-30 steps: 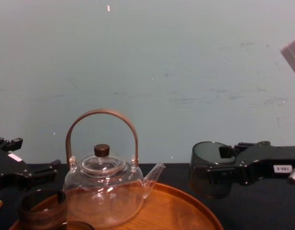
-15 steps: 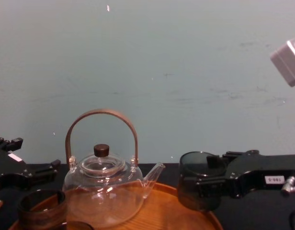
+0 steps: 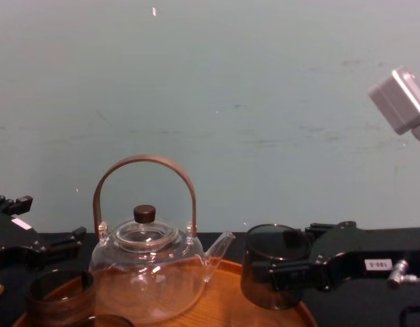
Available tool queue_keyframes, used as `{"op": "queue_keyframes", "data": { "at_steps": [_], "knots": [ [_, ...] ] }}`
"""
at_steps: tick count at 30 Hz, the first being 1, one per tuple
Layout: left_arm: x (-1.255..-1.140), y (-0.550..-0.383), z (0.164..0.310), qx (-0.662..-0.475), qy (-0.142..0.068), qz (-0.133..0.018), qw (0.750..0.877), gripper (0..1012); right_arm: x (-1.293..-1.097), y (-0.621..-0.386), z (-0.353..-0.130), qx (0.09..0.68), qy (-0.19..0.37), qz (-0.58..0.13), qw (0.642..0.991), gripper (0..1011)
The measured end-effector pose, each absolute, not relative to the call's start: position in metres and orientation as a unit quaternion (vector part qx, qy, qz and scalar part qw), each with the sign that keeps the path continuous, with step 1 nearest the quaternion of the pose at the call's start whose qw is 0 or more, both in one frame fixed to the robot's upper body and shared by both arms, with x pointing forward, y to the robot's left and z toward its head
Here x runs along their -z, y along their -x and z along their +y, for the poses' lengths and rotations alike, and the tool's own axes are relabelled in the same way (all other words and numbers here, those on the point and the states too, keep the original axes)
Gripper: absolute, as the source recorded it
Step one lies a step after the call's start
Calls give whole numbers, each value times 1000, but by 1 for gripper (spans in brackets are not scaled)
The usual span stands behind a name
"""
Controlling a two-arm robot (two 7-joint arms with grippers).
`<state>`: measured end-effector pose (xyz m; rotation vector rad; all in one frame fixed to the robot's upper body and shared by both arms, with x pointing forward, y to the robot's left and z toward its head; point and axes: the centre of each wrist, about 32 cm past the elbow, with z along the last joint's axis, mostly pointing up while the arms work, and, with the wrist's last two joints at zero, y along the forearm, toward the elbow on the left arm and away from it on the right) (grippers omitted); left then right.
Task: Pick up the glass from the table and place it on the tray.
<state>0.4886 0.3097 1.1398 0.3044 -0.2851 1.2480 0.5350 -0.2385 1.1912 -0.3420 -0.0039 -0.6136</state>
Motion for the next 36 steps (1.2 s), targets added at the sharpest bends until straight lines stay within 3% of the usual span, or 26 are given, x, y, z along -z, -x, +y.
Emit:
{"op": "queue_keyframes", "data": {
  "at_steps": [36],
  "knots": [
    [-1140, -489, 310, -580, -142, -132, 791, 1001, -1157, -558, -230, 294, 186, 6, 938, 903]
  ]
}}
